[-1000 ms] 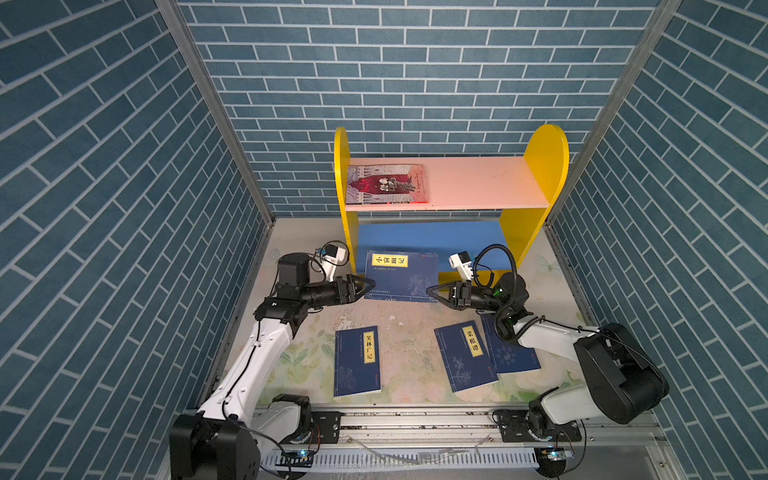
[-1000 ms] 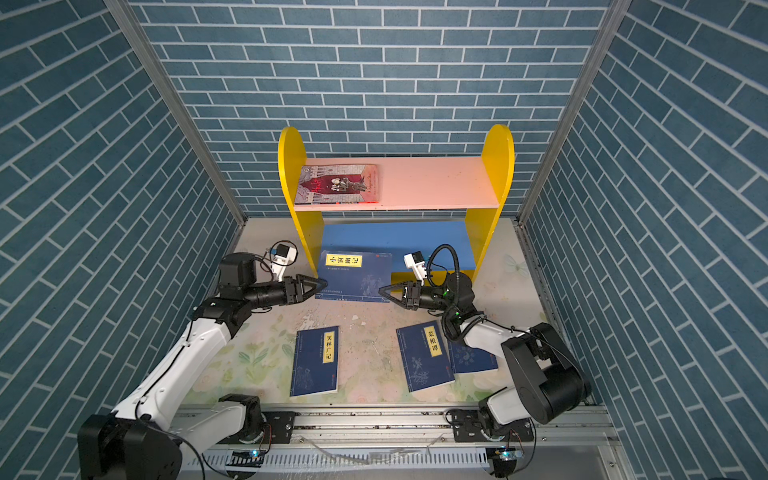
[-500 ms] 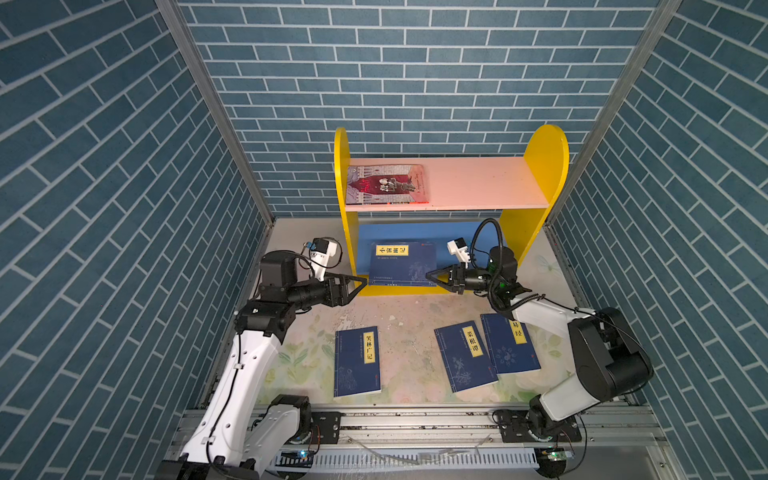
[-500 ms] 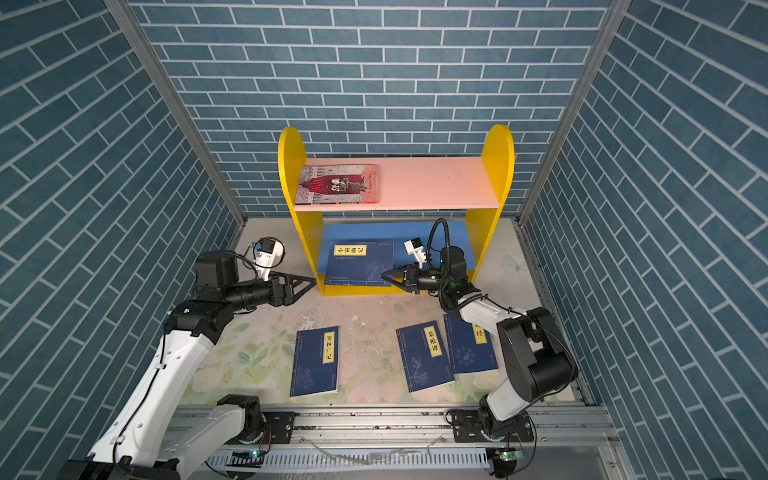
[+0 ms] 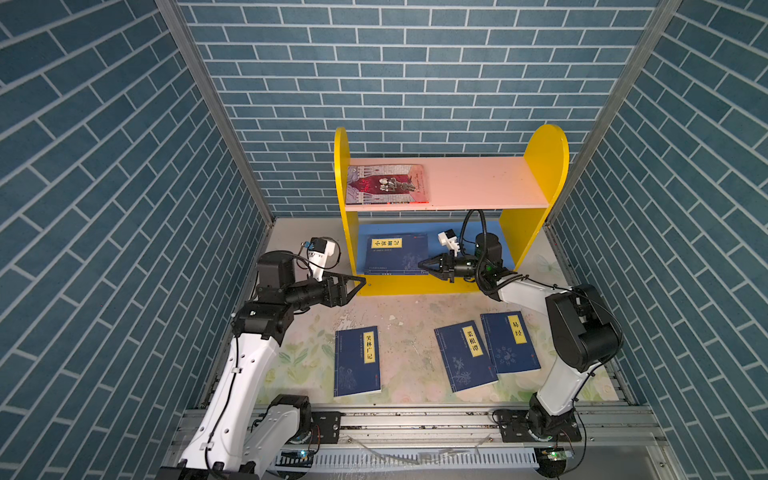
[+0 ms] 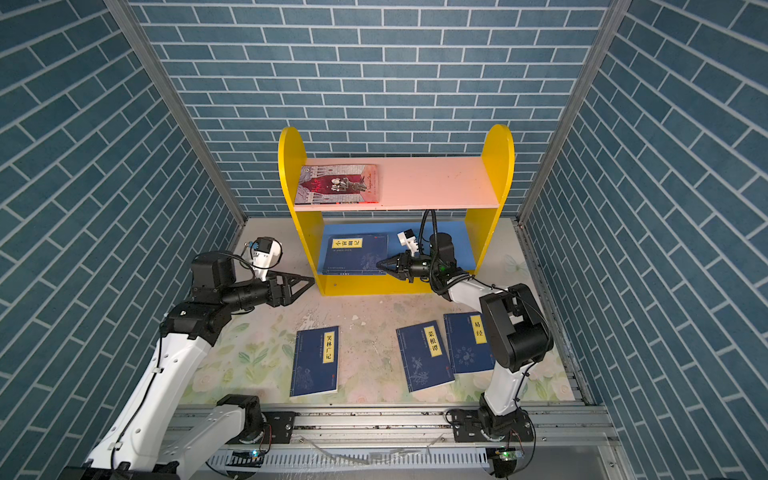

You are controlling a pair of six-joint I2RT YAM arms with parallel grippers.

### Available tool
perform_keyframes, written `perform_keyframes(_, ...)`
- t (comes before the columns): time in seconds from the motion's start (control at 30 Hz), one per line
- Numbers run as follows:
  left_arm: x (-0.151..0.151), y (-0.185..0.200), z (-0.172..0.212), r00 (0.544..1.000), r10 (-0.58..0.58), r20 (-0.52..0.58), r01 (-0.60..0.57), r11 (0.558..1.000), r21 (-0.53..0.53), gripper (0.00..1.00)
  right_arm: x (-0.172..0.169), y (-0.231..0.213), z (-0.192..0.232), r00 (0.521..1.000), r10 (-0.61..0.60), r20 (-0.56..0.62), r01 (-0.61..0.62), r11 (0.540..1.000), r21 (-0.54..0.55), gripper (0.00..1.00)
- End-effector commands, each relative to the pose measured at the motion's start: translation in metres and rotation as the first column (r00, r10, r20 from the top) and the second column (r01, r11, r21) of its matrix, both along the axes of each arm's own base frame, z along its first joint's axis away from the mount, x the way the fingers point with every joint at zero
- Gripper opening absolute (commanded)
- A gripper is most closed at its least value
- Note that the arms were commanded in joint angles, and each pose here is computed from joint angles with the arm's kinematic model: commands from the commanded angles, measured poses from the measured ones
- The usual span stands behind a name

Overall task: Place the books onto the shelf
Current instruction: 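Lower the book onto the blue lower shelf with the right gripper while the left opens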

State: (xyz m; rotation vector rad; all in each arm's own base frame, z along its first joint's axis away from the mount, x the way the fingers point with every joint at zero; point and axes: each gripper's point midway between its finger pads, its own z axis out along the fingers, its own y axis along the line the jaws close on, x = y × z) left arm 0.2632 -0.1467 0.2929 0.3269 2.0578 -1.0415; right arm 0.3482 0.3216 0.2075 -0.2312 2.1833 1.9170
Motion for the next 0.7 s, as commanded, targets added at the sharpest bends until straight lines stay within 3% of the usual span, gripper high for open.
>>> perform_keyframes(0.0, -0.001, 0.001, 0.007, 1.0, 0.004, 0.028, -0.004, 1.0, -0.007, 0.79, 0.007, 0.003, 0.006, 1.0, 0.009, 0.012, -0.009, 1.0, 0.007, 0.0)
perform_keyframes(0.6, -0.004, 0.001, 0.01, 0.999, 0.012, 0.04, -0.01, 1.0, -0.028, 0.79, 0.024, 0.02, -0.009, 0.998, 0.022, -0.065, -0.025, 0.999, -0.045, 0.0)
perform_keyframes(0.67, -0.003, 0.001, 0.011, 0.999, 0.012, 0.04, -0.011, 0.999, -0.031, 0.79, 0.025, 0.021, -0.011, 0.997, 0.021, -0.073, -0.026, 0.998, -0.06, 0.05)
